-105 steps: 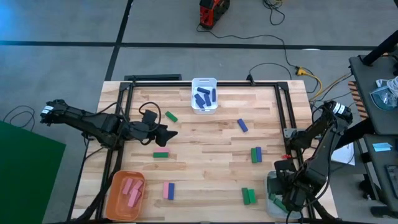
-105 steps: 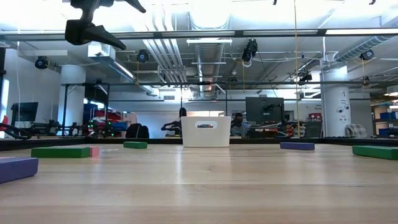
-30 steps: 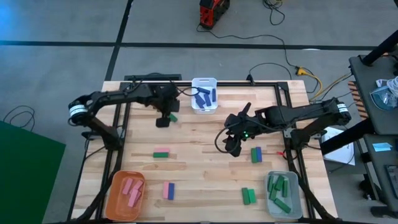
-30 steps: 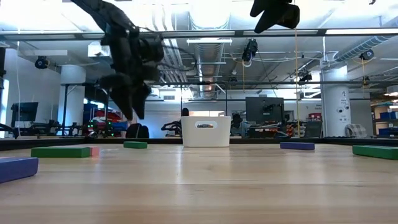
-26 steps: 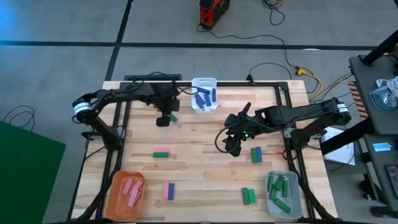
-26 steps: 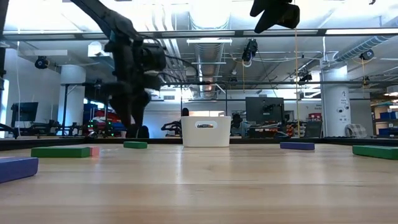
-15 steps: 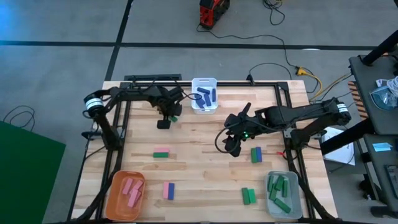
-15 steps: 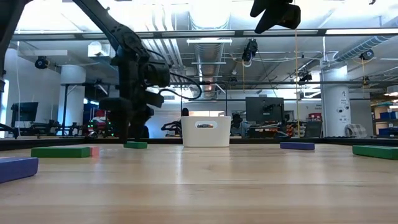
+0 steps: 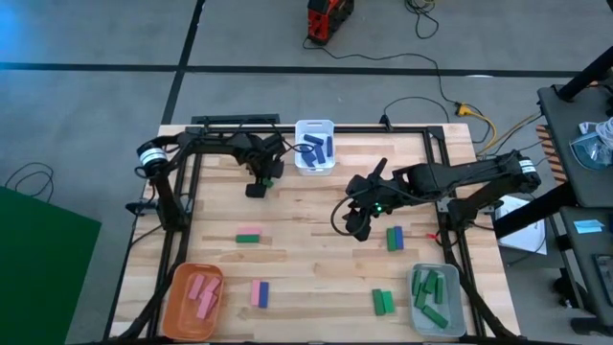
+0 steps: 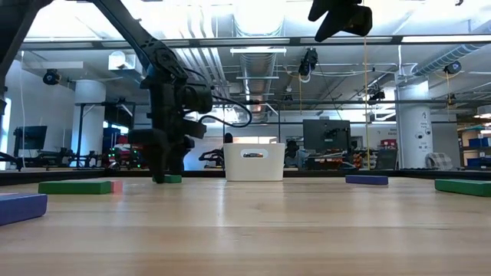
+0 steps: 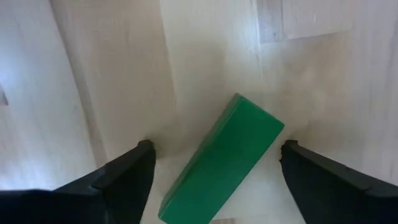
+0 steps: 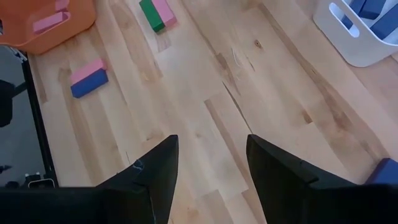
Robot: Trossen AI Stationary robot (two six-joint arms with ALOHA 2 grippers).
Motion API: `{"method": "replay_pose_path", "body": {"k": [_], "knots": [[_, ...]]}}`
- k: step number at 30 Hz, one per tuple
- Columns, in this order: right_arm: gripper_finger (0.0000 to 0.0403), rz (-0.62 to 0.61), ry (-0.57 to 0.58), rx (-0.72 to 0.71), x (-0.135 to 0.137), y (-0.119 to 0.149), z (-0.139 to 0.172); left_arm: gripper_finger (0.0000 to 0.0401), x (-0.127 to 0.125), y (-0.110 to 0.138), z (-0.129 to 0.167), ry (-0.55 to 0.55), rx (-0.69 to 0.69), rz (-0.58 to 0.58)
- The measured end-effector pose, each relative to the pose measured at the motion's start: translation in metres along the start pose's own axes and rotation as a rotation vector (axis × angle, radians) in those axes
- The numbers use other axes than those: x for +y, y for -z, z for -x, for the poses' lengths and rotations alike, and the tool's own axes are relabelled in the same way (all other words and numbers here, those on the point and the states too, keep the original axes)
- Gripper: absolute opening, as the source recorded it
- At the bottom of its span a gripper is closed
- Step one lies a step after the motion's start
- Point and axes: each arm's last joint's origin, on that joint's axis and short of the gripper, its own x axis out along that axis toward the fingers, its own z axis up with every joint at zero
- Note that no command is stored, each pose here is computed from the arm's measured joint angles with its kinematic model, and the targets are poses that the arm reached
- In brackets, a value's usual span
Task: Sort blocks
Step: Put the green block into the gray bin
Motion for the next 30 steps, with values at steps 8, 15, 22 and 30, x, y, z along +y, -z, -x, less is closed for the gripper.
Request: {"method": "replay_pose_path", "body": {"k": [8, 15, 22, 30], "knots": [[0.0184, 0.007, 0.000, 0.000, 0.000, 0.000, 0.000, 0.0194, -0.001, 0.001, 0.000, 0.016, 0.003, 0.021], [0.0184, 0.019, 0.000, 0.000, 0.000, 0.000, 0.000, 0.0075, -0.002, 0.002, 0.001, 0.026, 0.015, 0.080], [0.0172, 0.026, 0.000, 0.000, 0.000, 0.000, 0.000, 0.0073, -0.008, 0.006, 0.019, 0.024, 0.004, 0.136], [0.0162, 0.168, -0.006, -0.002, 0.001, 0.000, 0.000, 0.0083, -0.023, 0.008, 0.077, 0.093, -0.242, 0.269]]}}
